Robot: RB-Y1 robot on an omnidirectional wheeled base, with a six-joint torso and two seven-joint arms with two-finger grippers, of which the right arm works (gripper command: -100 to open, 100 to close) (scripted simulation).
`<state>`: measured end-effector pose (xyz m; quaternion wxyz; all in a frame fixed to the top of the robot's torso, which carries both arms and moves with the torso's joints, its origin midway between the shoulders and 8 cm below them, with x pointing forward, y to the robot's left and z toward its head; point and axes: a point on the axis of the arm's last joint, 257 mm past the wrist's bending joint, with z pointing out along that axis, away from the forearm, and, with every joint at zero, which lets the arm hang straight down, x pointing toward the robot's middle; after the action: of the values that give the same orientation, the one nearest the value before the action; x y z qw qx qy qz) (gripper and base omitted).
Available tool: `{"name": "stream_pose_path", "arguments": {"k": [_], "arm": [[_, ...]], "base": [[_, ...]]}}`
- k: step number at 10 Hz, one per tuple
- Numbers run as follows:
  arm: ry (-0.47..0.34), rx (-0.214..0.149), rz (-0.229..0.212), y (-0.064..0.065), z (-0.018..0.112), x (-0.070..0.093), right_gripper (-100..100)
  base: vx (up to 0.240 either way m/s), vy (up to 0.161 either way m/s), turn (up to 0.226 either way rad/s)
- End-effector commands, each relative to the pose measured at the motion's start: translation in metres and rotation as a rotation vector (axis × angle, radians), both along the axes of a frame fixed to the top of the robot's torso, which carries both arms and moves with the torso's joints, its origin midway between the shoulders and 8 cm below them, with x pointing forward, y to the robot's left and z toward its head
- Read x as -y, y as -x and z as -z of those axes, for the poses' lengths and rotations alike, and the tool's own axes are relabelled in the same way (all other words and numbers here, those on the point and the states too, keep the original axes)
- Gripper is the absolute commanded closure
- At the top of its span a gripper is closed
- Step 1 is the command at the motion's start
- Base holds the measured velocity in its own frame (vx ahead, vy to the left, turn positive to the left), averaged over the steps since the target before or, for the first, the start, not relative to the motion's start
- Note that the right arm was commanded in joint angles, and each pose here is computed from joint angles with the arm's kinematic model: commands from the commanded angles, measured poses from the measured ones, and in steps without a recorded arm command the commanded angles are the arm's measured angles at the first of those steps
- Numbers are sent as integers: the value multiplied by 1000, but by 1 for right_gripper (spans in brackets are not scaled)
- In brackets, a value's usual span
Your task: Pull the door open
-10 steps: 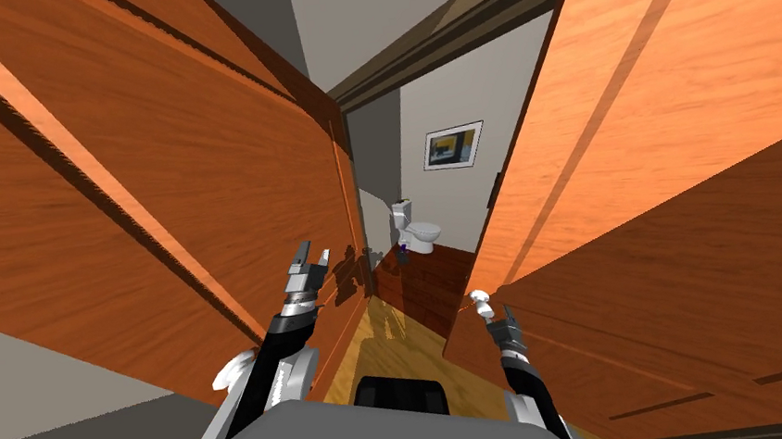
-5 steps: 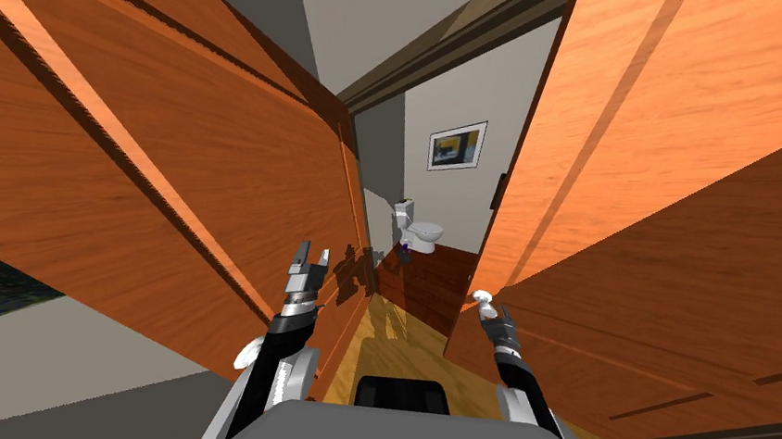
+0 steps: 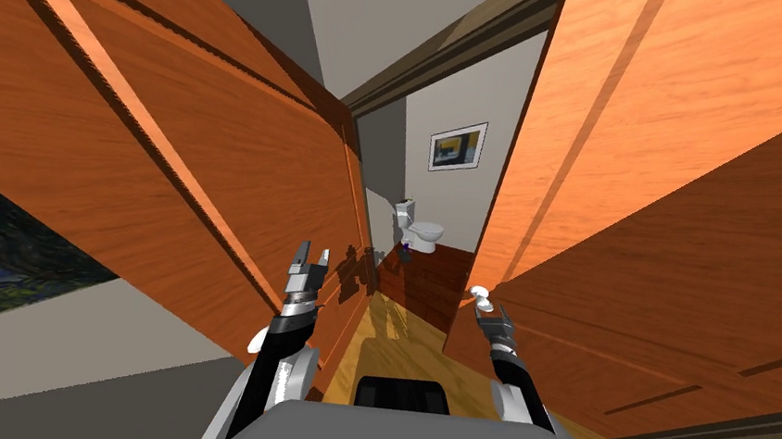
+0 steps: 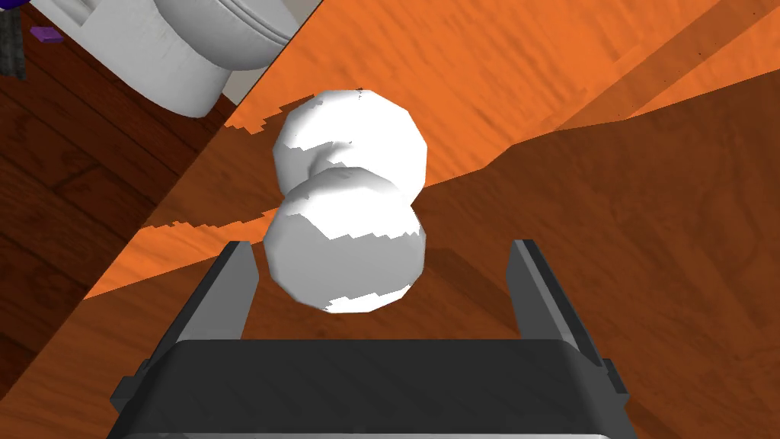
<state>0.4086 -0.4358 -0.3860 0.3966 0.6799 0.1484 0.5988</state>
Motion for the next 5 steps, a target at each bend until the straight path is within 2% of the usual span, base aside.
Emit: {"name": "stream_pose_path", "arguments": {"k": [1, 2, 3, 4, 5], "arm": [[-73, 27, 4, -3, 0, -5, -100], [-88, 33, 3, -3, 0, -5, -100], [-140, 52, 6, -4, 1, -8, -100], [-145, 54, 6, -4, 1, -8, -100], [-201, 75, 8, -6, 1, -11, -100]], "base": [[-78, -9, 43], [-66, -8, 18], [-56, -3, 27], [-40, -2, 16], [-44, -10, 28]]}}
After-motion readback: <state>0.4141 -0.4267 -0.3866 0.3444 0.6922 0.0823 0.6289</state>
